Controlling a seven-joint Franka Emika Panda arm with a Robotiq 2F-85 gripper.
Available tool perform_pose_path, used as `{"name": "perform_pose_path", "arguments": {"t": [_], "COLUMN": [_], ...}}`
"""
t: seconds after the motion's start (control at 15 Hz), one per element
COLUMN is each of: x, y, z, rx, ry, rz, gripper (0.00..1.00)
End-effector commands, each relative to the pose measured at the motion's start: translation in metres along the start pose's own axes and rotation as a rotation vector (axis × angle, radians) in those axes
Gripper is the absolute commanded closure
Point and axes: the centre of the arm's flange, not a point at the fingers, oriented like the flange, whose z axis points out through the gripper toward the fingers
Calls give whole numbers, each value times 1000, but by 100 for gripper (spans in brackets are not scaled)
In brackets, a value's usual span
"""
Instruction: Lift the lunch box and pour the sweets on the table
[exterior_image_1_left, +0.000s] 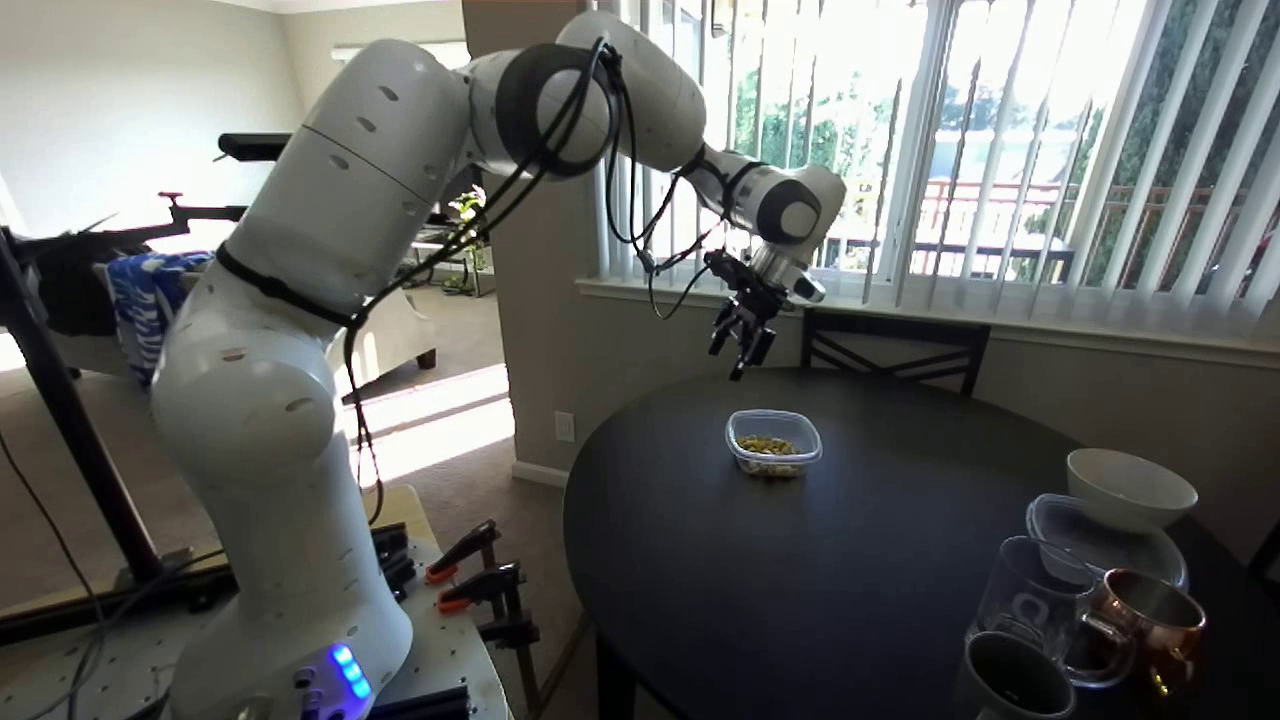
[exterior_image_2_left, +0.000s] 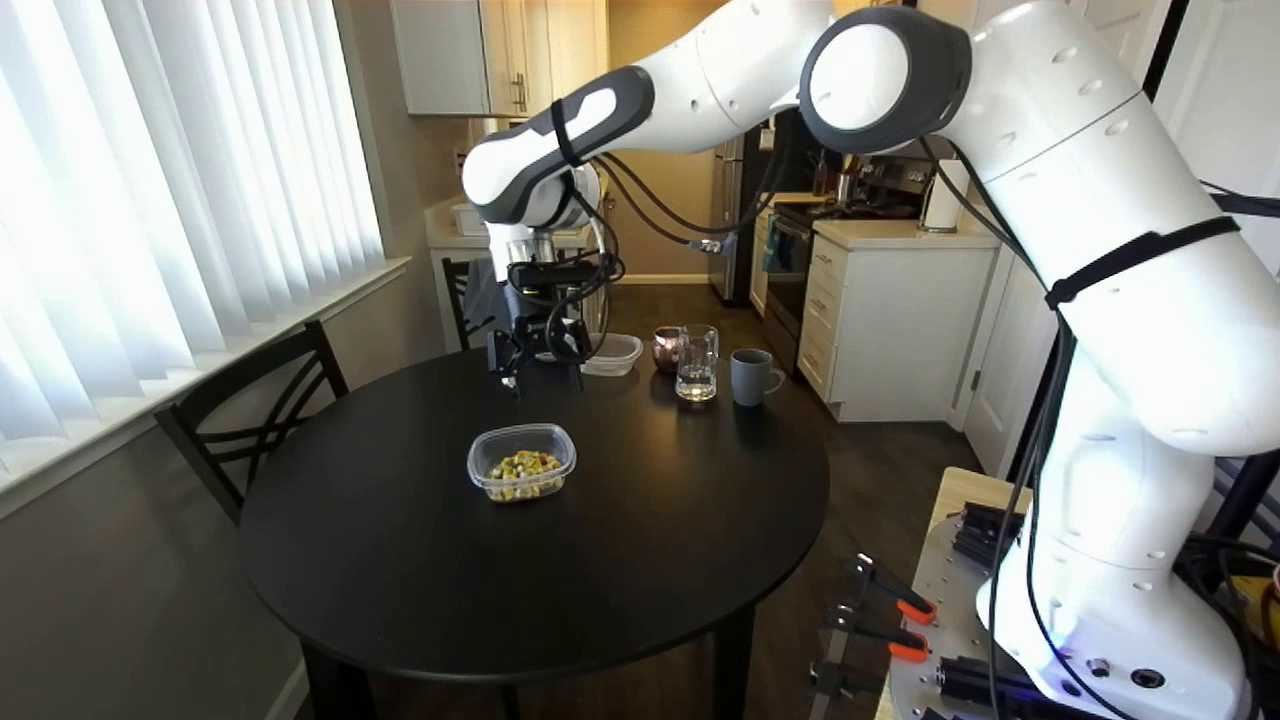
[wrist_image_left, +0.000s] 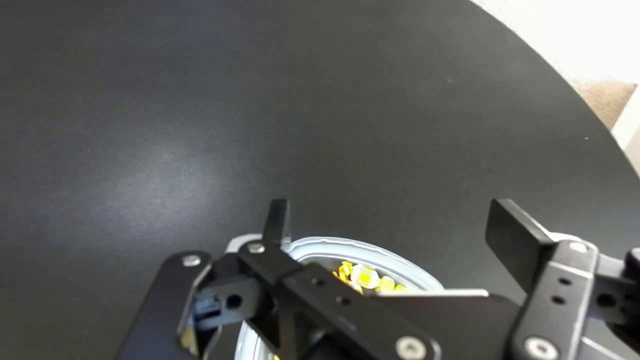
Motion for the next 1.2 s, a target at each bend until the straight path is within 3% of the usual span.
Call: {"name": "perform_pose_path", "arguments": {"t": [0.0,0.2,0.27,0.73,0.87,1.13], "x": [28,41,38,33,39,73], "y": [11,41,51,41,31,17], "z": [-4,-2,-2,7,7,38], "rx": [-73,-100,-107,-87,-25,76], "ry": [-18,-29,-54,-29,68,124], "rz": [158,223,138,172,263,388], "gripper": [0,0,0,0,0,0]}}
